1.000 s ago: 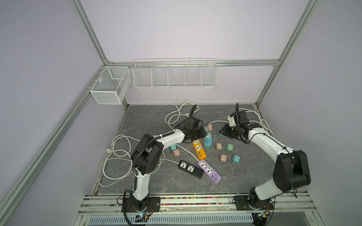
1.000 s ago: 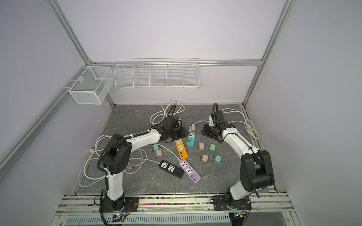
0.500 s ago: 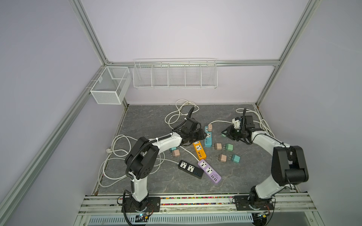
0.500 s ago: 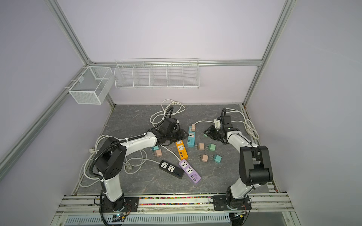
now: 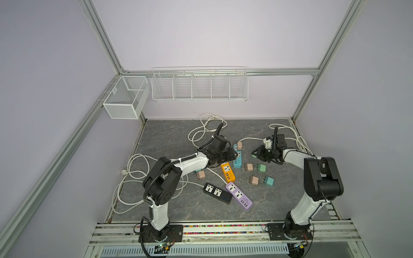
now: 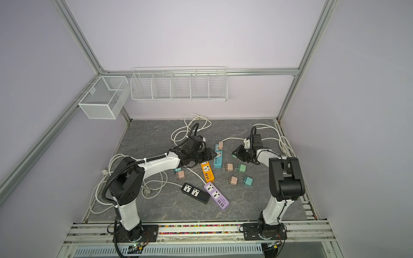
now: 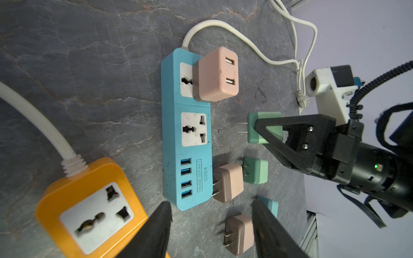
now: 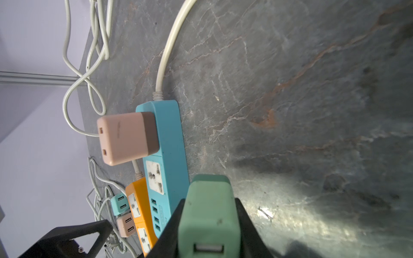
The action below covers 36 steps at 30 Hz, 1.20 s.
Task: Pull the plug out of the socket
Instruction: 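Lower mint adapter and open right gripper while left releases the strip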
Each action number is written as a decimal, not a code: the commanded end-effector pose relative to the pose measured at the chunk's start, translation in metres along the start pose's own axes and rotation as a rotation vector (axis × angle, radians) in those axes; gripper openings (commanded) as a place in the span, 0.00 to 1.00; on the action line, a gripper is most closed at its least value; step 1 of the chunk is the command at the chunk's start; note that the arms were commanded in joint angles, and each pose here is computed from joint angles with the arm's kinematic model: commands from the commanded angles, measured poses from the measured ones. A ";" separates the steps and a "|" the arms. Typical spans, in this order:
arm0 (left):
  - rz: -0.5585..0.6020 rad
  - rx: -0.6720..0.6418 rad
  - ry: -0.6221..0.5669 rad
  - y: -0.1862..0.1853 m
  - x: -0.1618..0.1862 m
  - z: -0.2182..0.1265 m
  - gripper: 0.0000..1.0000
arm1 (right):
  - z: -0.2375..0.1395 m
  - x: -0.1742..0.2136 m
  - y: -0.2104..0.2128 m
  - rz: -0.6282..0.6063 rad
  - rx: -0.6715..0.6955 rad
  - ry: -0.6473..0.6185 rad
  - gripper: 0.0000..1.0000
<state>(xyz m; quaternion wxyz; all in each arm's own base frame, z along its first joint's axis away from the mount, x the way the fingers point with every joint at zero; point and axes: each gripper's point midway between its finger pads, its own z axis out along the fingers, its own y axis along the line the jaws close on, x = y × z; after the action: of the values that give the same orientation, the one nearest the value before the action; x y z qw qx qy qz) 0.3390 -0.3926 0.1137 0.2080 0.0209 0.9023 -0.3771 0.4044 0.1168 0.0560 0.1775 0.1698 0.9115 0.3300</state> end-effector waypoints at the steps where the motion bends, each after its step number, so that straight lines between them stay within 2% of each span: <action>1: 0.005 0.014 -0.025 -0.009 -0.006 -0.006 0.59 | 0.004 -0.004 -0.005 0.002 0.006 -0.014 0.34; 20: -0.001 0.006 -0.016 -0.007 -0.005 -0.003 0.59 | 0.000 -0.003 -0.022 -0.003 0.112 0.000 0.45; 29: 0.000 0.002 -0.015 -0.009 -0.008 -0.001 0.59 | -0.026 -0.011 -0.017 -0.064 0.187 -0.039 0.53; 36: 0.014 0.000 -0.021 -0.014 -0.015 0.001 0.59 | -0.044 -0.013 0.005 -0.150 0.224 -0.061 0.58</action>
<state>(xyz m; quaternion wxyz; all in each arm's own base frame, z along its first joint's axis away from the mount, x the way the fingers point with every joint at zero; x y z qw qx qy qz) 0.3437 -0.3963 0.1245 0.2133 0.0210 0.9001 -0.3793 0.4009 0.0901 0.0773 0.1973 0.1529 0.9413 0.2272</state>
